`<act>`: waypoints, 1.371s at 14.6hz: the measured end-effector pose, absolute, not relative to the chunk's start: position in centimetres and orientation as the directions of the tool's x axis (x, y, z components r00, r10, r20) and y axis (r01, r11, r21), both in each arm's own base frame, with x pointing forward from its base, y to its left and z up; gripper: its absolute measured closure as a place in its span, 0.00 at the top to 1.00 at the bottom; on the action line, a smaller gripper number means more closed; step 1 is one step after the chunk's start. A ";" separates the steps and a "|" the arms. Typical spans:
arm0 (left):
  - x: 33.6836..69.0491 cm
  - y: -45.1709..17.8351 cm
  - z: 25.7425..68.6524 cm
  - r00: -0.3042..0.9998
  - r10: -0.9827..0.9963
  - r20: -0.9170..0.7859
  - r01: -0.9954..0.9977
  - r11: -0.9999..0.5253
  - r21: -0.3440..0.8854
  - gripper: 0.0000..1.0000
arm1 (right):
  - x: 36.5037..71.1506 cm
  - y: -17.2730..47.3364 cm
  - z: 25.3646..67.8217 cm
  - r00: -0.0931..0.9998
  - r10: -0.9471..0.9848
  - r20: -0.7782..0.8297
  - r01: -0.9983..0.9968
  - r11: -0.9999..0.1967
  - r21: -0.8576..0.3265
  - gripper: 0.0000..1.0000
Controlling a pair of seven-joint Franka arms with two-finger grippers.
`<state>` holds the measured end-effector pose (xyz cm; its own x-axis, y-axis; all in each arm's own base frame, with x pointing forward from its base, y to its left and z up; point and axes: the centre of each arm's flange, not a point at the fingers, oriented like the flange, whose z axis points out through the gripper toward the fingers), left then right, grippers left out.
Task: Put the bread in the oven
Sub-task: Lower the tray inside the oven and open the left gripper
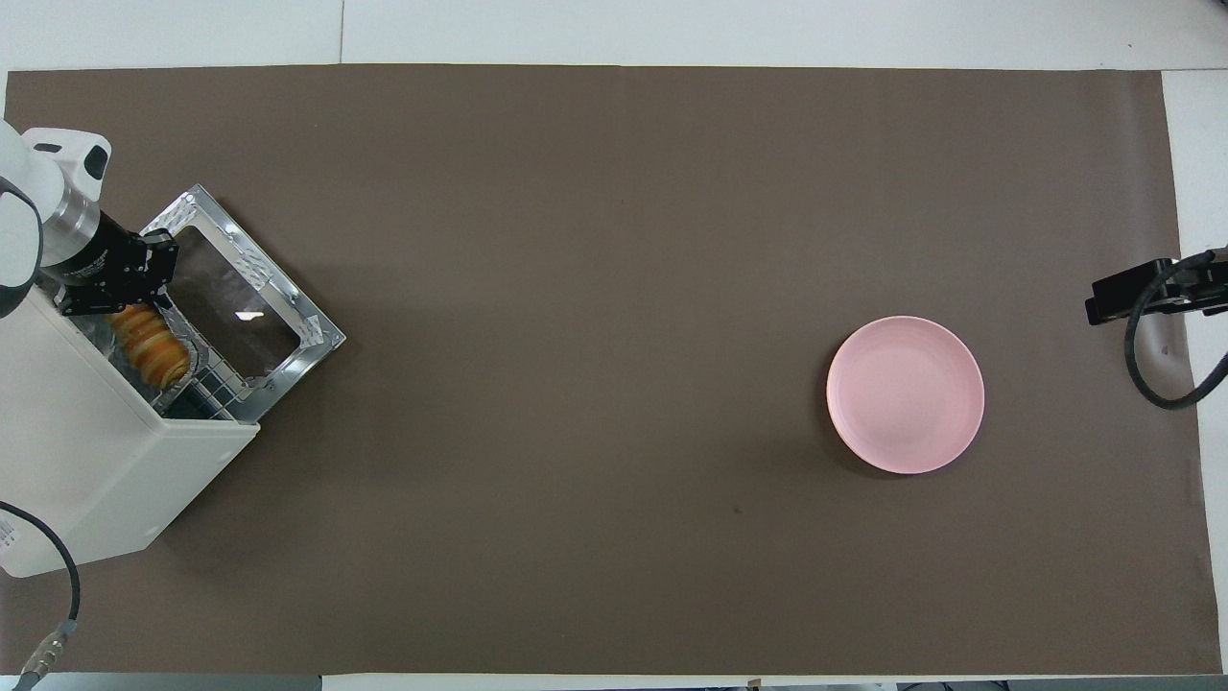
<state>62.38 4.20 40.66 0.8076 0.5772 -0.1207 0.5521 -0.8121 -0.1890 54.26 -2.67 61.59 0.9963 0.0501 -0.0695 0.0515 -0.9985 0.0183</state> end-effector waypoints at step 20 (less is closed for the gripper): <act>64.3 2.5 46.1 0.851 0.522 0.067 0.525 -0.848 -0.067 1.00 | 54.3 -2.7 61.6 0.996 0.050 -0.070 0.052 -0.999 0.018 1.00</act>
